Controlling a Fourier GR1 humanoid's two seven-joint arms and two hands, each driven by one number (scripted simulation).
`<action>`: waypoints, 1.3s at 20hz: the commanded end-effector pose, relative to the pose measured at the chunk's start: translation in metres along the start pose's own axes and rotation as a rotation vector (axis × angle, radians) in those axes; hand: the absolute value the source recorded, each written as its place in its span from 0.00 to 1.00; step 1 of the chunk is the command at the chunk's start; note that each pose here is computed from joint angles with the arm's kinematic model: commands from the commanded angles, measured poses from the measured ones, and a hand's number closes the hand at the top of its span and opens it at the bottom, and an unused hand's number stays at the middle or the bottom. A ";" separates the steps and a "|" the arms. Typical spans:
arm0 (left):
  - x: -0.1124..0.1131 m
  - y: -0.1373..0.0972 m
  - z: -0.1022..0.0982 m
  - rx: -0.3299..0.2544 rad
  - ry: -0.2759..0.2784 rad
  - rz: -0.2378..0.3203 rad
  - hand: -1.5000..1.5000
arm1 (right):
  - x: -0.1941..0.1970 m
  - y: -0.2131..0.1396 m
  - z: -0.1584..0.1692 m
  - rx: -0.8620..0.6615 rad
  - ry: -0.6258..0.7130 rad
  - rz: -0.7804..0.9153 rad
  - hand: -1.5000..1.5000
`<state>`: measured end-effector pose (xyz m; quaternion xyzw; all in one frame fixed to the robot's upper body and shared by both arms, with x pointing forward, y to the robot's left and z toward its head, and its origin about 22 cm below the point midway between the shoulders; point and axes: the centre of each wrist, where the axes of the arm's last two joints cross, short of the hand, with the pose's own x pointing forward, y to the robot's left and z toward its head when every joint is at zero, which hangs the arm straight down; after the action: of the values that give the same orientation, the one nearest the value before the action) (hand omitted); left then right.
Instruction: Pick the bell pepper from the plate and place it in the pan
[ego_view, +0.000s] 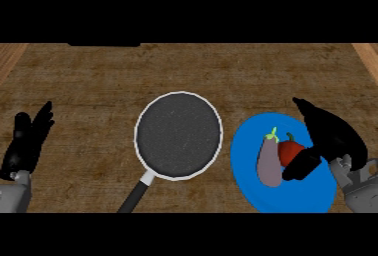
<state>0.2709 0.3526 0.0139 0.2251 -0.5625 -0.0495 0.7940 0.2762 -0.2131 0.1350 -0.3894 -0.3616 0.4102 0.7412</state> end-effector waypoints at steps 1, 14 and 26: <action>-0.007 -0.009 0.003 0.000 0.003 0.015 0.50 | -0.004 0.000 -0.008 0.030 0.144 0.055 0.00; 0.000 0.015 -0.004 0.005 0.024 -0.002 0.50 | 0.013 0.030 -0.024 0.052 0.133 0.059 0.00; -0.003 -0.006 -0.005 0.009 0.020 -0.018 0.50 | -0.008 0.036 -0.044 0.104 0.194 0.071 0.00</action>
<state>0.2711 0.3510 0.0100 0.2279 -0.5571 -0.0456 0.7972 0.2951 -0.2111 0.0842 -0.3835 -0.3117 0.4136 0.7646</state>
